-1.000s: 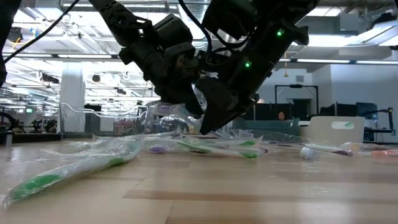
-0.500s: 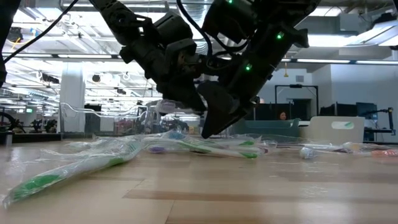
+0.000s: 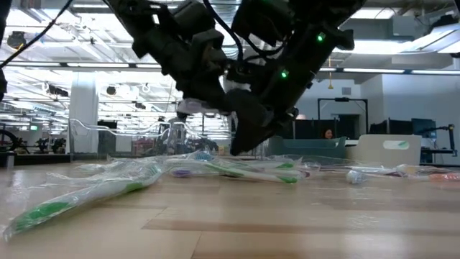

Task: Pick & Place Toothbrushes
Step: Put the violet toothbrush into the left transparent bin

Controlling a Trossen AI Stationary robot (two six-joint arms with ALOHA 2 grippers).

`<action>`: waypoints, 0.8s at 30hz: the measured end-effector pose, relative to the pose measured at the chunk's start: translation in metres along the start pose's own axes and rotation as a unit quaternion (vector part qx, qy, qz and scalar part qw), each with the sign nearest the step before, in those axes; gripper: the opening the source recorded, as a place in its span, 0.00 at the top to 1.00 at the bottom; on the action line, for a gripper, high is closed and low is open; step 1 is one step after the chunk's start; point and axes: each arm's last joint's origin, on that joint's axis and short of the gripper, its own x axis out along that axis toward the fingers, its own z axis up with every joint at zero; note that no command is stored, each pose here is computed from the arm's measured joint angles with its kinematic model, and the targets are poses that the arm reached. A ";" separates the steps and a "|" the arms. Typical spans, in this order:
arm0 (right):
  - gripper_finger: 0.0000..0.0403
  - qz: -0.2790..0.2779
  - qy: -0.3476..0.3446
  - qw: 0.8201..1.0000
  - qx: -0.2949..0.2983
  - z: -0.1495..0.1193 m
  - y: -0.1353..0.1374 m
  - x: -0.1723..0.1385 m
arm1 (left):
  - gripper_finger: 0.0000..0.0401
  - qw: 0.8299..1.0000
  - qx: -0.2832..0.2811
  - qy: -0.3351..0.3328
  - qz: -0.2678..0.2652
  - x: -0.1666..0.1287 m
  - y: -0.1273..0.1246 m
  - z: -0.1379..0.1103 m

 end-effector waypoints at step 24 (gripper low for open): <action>0.53 -0.008 -0.018 0.995 -0.096 0.081 -0.003 -0.044 | 0.97 0.967 0.007 -0.099 0.234 -0.140 0.059 0.025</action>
